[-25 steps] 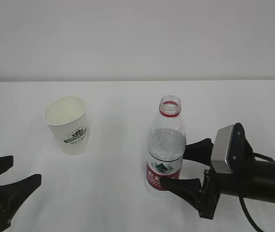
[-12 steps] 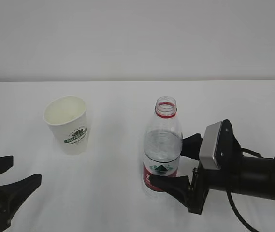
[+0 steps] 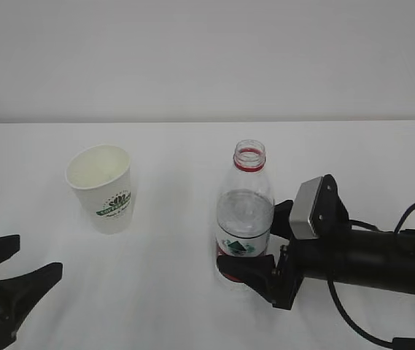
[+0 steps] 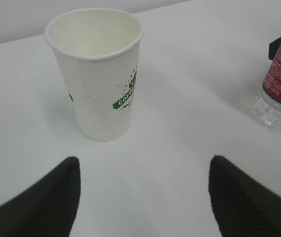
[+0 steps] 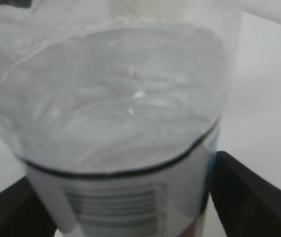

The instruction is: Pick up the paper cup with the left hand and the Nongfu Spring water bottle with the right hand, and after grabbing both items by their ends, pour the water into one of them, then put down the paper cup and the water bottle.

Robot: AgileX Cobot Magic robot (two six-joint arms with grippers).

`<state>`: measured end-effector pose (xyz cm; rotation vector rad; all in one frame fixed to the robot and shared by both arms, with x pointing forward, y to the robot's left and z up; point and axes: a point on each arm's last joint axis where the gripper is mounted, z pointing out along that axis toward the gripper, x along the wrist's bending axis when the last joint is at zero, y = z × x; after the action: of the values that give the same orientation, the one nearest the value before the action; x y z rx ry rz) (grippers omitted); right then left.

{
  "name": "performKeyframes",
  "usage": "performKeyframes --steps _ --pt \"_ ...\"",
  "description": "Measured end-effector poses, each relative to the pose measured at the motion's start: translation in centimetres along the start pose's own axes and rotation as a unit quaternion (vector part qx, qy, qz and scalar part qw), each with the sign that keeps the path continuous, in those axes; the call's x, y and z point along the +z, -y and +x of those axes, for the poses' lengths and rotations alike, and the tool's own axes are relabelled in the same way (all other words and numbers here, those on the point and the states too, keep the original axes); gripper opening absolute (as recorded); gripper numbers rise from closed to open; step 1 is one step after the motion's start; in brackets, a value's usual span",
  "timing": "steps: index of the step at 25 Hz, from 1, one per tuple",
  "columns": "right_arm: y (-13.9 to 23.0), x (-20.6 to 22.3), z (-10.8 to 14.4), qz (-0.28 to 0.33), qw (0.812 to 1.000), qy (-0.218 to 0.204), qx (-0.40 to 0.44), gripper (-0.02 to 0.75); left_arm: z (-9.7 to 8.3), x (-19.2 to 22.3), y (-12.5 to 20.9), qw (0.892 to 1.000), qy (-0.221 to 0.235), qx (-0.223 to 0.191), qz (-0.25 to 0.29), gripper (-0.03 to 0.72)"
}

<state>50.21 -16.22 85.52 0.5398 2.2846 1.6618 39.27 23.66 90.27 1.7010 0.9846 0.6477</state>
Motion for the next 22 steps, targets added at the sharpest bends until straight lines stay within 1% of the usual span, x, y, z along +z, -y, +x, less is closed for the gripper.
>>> performKeyframes --steps 8,10,16,22 --pt "-0.7 0.9 -1.1 -0.015 1.0 0.003 -0.018 0.659 0.0 0.0 0.0 1.0 0.0 0.0 -0.001 0.587" --pt "-0.9 1.0 -1.3 -0.019 1.0 0.004 -0.018 0.641 0.0 0.0 0.0 1.0 -0.001 0.0 -0.001 0.587" --pt "-0.9 1.0 -1.3 -0.019 1.0 0.004 -0.017 0.545 0.2 0.0 -0.1 1.0 -0.012 -0.005 -0.002 0.587" --pt "-0.9 1.0 -1.3 -0.019 1.0 0.004 -0.017 0.527 0.3 0.0 -0.1 1.0 -0.014 -0.005 -0.002 0.587"
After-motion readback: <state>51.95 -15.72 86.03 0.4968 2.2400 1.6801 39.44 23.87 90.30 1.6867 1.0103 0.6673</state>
